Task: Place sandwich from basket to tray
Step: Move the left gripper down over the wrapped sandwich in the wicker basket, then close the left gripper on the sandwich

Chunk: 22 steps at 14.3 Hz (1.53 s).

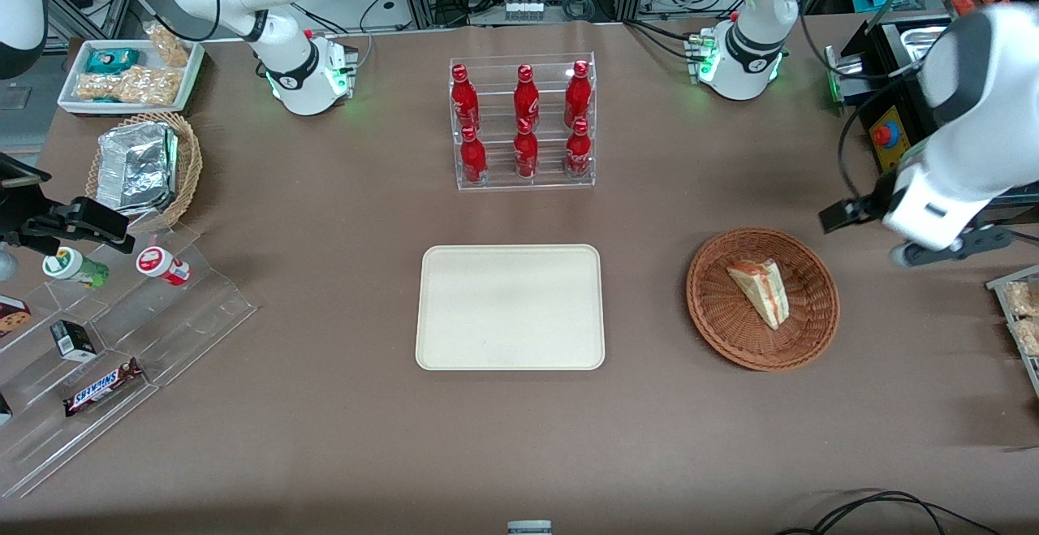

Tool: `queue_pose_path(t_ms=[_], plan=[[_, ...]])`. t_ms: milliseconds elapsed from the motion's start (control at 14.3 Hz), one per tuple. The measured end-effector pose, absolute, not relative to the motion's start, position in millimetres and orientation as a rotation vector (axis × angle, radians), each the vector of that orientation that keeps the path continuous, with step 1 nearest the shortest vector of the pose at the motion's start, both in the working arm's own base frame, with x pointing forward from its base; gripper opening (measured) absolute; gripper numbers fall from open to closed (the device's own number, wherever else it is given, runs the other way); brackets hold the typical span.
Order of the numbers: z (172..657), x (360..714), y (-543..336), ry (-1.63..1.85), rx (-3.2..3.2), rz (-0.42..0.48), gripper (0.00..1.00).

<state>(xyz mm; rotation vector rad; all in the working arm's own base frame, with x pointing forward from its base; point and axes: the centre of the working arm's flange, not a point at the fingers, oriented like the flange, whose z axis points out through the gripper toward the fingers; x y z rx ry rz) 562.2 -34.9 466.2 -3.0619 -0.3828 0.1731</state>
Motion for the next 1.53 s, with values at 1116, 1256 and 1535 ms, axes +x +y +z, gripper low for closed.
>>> queue_pose_path(t_ms=[1116,1256,1535], plan=[[268,576,-52,-1.076,-2.938,0.194,1.00],[257,571,-52,-1.072,-2.930,0.227,1.00],[227,549,-53,-1.066,-2.926,0.253,1.00]])
